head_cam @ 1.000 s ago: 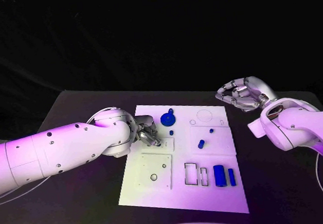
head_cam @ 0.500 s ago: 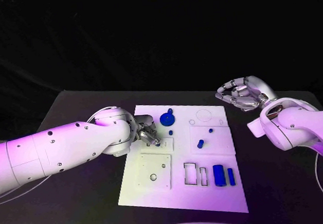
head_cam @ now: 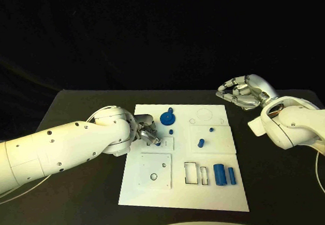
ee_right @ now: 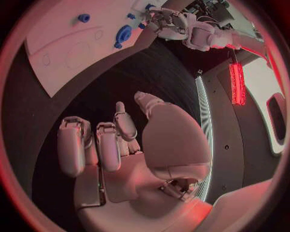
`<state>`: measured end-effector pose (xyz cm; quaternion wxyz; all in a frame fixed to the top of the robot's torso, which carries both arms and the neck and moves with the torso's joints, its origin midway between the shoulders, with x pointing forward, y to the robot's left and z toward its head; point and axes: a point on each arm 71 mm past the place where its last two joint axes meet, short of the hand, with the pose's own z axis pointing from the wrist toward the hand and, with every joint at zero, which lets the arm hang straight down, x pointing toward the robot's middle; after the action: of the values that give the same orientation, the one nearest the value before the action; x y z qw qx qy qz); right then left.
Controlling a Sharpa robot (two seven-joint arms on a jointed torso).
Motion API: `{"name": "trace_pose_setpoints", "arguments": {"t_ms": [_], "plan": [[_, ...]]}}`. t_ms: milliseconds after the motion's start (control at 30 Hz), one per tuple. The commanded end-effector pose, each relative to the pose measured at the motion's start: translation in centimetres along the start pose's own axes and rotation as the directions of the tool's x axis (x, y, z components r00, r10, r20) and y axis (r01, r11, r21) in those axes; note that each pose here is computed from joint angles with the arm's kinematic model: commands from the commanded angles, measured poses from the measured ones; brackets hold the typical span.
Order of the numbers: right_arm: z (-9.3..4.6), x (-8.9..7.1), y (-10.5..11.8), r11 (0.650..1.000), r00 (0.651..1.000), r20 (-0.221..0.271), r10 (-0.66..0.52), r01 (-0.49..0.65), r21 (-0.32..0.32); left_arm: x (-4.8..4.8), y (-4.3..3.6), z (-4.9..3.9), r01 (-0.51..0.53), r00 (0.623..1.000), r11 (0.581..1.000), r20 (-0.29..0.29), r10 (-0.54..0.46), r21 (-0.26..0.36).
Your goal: Assemble the parts on the task board
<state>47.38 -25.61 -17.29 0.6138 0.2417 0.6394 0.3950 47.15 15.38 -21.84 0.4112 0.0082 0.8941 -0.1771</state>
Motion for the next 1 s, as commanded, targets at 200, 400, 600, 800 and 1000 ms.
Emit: {"name": "trace_pose_setpoints", "arguments": {"t_ms": [200,400,600,800,1000], "plan": [[-0.03,0.04,0.1,1.0,1.0,0.001,0.0,0.0,-0.012,0.53,-0.04,0.13,-0.008,0.999,1.0,-0.039,0.008,0.0],[-0.04,-0.02,0.07,1.0,1.0,0.005,-0.001,0.001,-0.011,0.5,0.0,0.19,-0.002,0.999,1.0,-0.042,0.002,-0.002],[-0.02,-0.04,0.05,1.0,1.0,0.005,-0.001,0.001,-0.011,0.51,0.05,0.22,-0.004,0.999,1.0,-0.047,0.004,-0.004],[-0.05,-0.11,-0.01,1.0,1.0,0.006,-0.002,0.002,-0.01,0.54,0.06,0.25,-0.007,0.998,1.0,-0.055,0.007,-0.005],[-0.05,-0.13,-0.03,1.0,1.0,0.006,-0.004,0.004,-0.009,0.53,0.05,0.27,-0.008,0.998,1.0,-0.056,0.008,-0.005]]}}
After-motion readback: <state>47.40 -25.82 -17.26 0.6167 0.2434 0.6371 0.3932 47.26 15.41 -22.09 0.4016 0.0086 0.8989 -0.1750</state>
